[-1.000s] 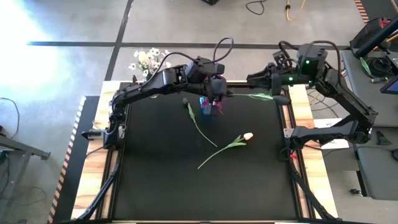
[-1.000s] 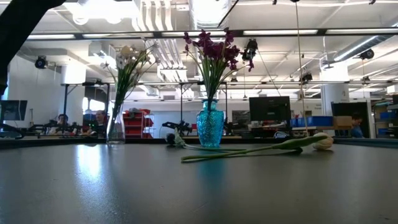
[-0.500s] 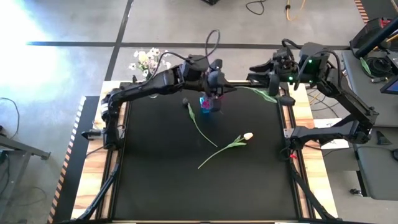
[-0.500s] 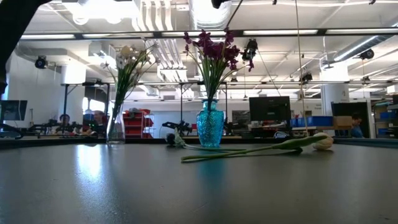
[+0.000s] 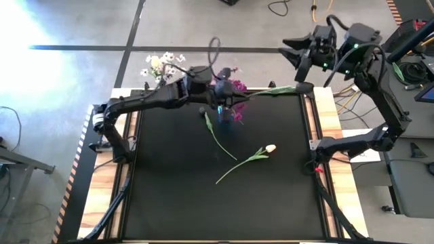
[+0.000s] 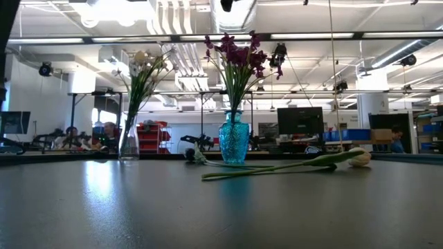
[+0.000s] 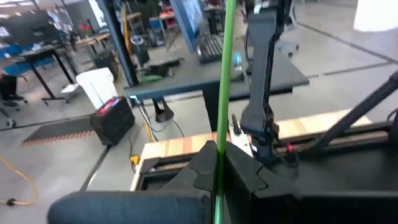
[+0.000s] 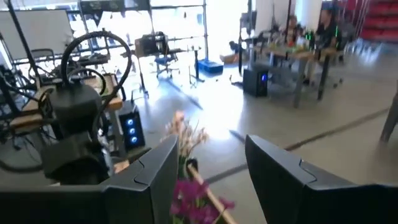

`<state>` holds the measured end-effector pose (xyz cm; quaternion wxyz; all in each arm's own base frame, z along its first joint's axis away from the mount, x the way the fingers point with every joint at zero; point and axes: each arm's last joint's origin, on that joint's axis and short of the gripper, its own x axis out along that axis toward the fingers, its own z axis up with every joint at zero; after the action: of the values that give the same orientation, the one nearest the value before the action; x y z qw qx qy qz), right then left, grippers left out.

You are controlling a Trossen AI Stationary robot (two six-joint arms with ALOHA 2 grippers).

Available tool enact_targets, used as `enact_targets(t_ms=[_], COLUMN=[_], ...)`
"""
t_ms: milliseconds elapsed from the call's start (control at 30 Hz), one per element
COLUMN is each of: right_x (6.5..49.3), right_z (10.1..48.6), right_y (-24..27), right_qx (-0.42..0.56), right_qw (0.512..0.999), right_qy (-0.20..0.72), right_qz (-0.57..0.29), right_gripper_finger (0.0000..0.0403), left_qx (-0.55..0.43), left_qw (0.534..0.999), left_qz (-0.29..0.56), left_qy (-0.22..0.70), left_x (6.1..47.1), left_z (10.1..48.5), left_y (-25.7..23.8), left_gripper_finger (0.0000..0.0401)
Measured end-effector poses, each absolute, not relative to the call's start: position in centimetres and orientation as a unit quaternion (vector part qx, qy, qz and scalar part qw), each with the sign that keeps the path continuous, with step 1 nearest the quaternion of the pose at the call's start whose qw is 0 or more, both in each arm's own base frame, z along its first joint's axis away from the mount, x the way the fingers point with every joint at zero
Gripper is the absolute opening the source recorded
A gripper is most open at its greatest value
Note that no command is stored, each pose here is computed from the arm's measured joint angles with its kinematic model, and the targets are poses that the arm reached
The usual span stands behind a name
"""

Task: Sort flowers into vase by color
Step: Put the right black flower into the blue vase

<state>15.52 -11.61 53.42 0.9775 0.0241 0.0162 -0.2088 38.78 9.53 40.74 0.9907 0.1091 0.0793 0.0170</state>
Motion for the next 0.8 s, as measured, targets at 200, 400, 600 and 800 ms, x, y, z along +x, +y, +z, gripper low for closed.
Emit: enact_targets(t_ms=[200, 400, 600, 800], right_x=[15.7, 16.7, 19.3, 22.8], right_z=[55.6, 55.5, 53.6, 52.5], right_y=[-12.1, -12.9, -13.7, -13.4], right_qx=[-0.006, 0.006, 0.053, 0.045], right_qw=[0.976, 0.978, 0.99, 0.994], right_qy=[0.014, 0.044, 0.083, 0.084], right_qz=[-0.215, -0.202, -0.101, -0.054], right_gripper_finger=[0.0176, 0.0171, 0.0167, 0.0167], left_qx=[0.113, 0.1, 0.061, 0.037], left_qw=[0.992, 0.995, 0.997, 0.997], left_qz=[0.031, 0.01, -0.02, -0.036], left_qy=[0.049, 0.029, -0.031, -0.06], left_x=[35.8, 34.9, 34.9, 34.5], left_z=[43.0, 43.2, 42.3, 42.3], left_y=[9.5, 9.9, 11.2, 12.1], left_gripper_finger=[0.0, 0.0, 0.0, 0.0])
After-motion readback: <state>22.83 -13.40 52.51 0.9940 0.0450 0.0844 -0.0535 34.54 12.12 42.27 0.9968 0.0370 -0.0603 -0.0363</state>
